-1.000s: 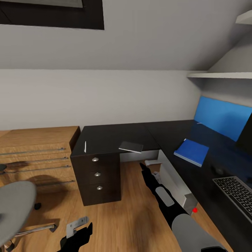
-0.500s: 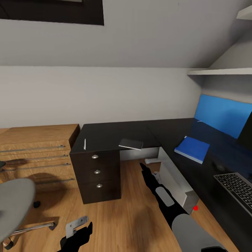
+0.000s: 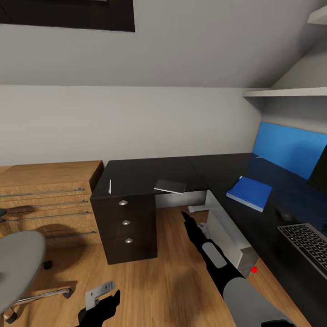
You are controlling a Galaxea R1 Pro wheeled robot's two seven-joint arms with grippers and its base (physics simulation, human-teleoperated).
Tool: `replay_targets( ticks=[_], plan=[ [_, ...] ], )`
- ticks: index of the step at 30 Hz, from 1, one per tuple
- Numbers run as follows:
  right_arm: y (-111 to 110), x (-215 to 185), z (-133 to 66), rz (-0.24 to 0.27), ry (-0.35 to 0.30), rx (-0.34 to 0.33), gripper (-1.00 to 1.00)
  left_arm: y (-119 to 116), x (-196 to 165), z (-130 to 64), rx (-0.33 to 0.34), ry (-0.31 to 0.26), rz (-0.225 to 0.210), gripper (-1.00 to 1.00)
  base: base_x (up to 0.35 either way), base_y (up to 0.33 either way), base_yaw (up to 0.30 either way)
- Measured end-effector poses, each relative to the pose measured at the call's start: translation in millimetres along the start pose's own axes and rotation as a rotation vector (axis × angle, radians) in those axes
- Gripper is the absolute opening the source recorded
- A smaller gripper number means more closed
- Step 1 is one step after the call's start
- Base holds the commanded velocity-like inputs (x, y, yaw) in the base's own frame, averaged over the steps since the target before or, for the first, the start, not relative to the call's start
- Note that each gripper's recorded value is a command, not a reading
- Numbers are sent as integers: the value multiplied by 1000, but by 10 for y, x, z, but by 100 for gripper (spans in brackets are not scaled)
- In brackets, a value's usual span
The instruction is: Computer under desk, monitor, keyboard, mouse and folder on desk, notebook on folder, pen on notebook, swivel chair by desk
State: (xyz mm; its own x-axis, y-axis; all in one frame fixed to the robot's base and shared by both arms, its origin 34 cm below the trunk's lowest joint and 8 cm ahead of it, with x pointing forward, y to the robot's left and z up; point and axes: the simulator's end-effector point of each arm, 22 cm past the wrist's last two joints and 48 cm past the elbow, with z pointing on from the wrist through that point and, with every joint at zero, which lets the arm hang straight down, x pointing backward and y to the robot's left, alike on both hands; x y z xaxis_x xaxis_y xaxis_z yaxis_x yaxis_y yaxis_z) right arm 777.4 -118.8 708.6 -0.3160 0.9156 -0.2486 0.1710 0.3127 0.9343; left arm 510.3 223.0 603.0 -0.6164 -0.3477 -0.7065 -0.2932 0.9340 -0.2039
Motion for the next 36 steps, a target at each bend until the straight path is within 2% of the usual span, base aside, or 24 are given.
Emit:
replay_targets(
  ticks=[36],
  plan=[
    [-3,-1,-1,0,1,1,100,80,161,44,-21,33,11,100,132,0,0]
  ],
)
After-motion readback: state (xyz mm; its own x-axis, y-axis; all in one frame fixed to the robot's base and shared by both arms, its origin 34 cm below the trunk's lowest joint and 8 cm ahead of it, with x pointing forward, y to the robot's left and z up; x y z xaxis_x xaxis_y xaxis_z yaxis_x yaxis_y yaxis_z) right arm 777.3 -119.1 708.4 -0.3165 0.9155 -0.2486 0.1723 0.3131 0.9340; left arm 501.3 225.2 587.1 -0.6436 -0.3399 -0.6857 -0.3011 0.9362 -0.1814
